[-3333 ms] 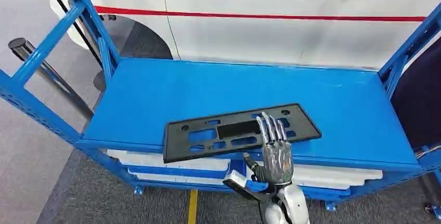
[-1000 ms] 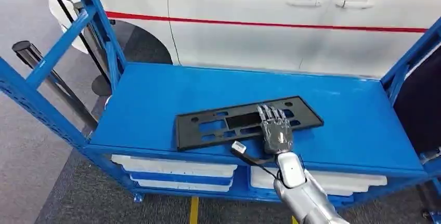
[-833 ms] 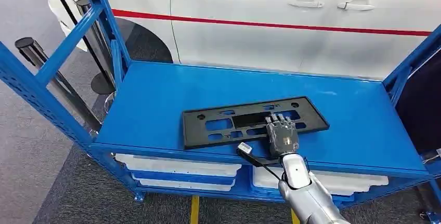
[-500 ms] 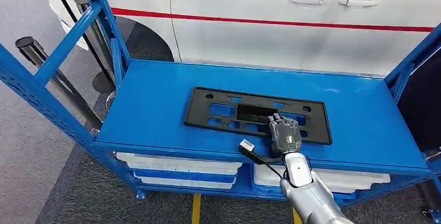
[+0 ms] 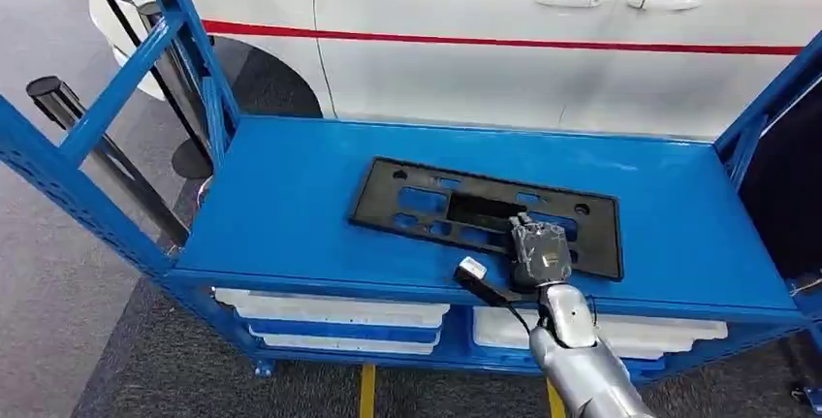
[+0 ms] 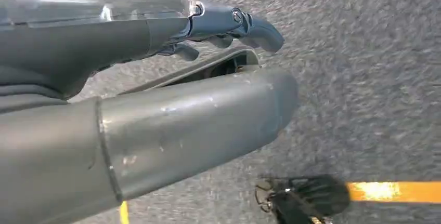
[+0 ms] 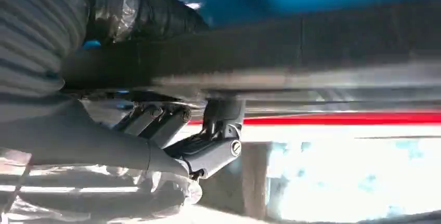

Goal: Take the parts from the cabinet and place them on the table.

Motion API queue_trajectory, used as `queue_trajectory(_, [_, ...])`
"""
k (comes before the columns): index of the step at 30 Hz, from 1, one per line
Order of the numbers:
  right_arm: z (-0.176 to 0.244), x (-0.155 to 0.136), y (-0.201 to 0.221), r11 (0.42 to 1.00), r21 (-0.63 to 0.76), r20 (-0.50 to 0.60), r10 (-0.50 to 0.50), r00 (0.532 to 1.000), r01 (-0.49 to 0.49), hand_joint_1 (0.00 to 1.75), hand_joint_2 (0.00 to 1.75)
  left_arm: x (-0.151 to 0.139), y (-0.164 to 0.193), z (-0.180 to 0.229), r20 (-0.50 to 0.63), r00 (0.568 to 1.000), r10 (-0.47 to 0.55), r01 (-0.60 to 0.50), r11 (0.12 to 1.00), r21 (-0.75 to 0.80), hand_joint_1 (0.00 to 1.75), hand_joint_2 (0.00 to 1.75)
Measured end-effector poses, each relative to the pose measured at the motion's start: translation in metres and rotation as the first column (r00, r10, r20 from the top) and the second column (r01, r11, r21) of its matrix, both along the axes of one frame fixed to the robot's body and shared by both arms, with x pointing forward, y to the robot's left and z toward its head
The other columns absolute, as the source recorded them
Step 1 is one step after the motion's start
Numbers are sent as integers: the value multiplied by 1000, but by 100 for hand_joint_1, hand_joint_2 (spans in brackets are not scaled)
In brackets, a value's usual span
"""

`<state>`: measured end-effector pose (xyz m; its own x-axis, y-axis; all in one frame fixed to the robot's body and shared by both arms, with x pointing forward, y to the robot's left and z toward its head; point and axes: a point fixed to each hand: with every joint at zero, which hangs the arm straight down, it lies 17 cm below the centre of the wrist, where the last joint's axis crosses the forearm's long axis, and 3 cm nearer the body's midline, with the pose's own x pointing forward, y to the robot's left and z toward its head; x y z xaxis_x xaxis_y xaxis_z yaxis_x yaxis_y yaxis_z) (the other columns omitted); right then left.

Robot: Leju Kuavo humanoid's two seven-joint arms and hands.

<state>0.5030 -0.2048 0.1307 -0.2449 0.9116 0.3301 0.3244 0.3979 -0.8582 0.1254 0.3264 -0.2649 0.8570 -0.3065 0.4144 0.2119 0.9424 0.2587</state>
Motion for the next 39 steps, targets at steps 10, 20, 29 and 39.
queue_trajectory(10, [148,-109,61,764,528,371,186,910,-371,175,175,-13,-19,-2,5,998,66,-66,997,-33,0,0])
queue_trajectory(20, [215,-173,41,531,607,613,161,773,-591,175,175,-14,-29,-2,4,993,117,-116,991,-60,0,0])
queue_trajectory(29, [233,-217,16,389,641,671,135,729,-662,175,175,-15,-45,-3,-7,982,190,-190,977,-95,0,175])
queue_trajectory(39, [189,-229,46,145,741,590,325,739,-655,175,175,-21,-63,-5,-47,976,214,-218,970,-106,0,175])
